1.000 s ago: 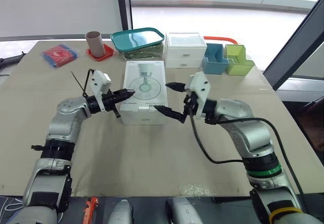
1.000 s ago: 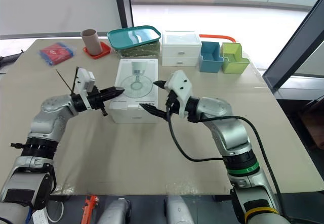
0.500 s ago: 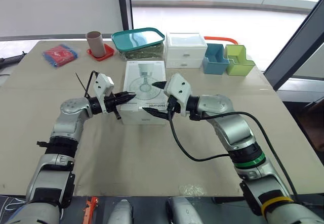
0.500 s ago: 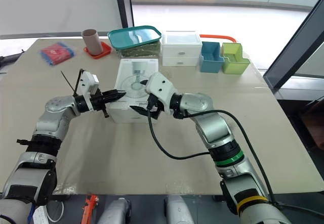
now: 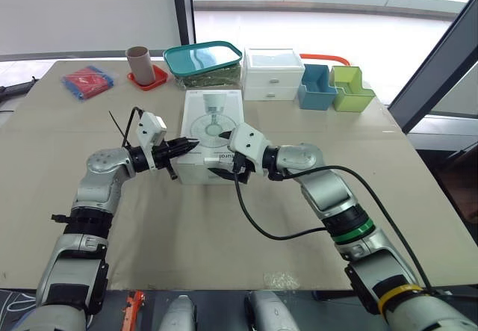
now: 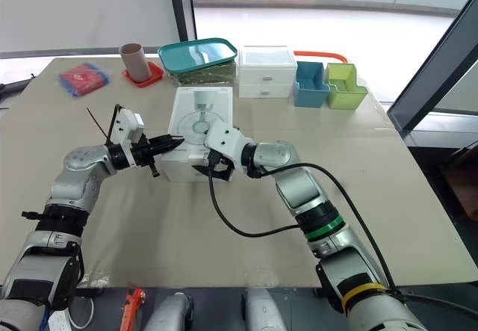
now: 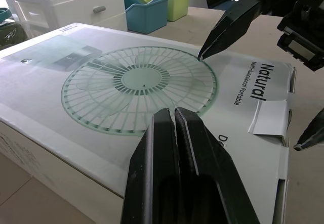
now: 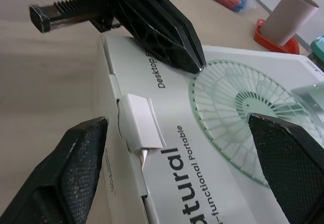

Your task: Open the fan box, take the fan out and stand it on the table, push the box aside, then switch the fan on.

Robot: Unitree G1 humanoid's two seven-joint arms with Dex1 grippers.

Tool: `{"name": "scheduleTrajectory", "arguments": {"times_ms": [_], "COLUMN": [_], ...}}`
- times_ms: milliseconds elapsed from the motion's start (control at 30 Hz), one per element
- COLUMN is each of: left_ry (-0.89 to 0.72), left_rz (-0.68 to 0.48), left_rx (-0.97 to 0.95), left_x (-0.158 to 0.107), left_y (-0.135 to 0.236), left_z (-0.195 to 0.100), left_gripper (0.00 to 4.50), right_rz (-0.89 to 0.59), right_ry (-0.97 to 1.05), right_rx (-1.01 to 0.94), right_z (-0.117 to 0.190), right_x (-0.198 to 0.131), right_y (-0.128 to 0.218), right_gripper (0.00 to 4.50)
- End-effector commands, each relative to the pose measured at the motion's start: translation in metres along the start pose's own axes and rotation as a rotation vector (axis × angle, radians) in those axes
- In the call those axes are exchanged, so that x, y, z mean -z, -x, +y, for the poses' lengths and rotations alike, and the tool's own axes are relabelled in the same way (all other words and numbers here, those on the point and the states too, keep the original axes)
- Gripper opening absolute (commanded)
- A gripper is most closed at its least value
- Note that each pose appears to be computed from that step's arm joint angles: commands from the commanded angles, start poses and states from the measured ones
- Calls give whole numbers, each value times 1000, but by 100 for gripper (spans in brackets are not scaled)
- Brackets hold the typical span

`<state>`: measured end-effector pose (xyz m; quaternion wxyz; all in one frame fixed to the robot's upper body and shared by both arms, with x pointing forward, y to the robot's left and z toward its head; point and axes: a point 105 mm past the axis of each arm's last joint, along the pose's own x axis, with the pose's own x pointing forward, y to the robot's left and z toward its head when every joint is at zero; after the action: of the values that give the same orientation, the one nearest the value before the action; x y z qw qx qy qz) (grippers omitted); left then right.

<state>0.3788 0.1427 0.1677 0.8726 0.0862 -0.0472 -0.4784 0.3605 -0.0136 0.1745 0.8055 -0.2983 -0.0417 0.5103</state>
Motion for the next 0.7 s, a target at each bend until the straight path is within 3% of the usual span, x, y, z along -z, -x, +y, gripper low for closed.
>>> {"name": "scheduleTrajectory", "arguments": {"times_ms": [33,400,700], "left_ry": [-20,-18,-15], "left_rz": [-23,-15,-17], "left_rx": [-14,-14,-21], "left_x": [-7,-1,-1], "left_y": [4,4,6], "left_z": [1,-3,-4], "left_gripper": [19,19,19], "right_rz": [-87,-97,-85], "right_ry": [-5,-55,-5], "right_rx": [44,69,-18], "right_z": [-15,-27,-10], "right_x": [-25,-28,-21], "right_y": [3,8,10], "right_gripper": [450,450,450]}}
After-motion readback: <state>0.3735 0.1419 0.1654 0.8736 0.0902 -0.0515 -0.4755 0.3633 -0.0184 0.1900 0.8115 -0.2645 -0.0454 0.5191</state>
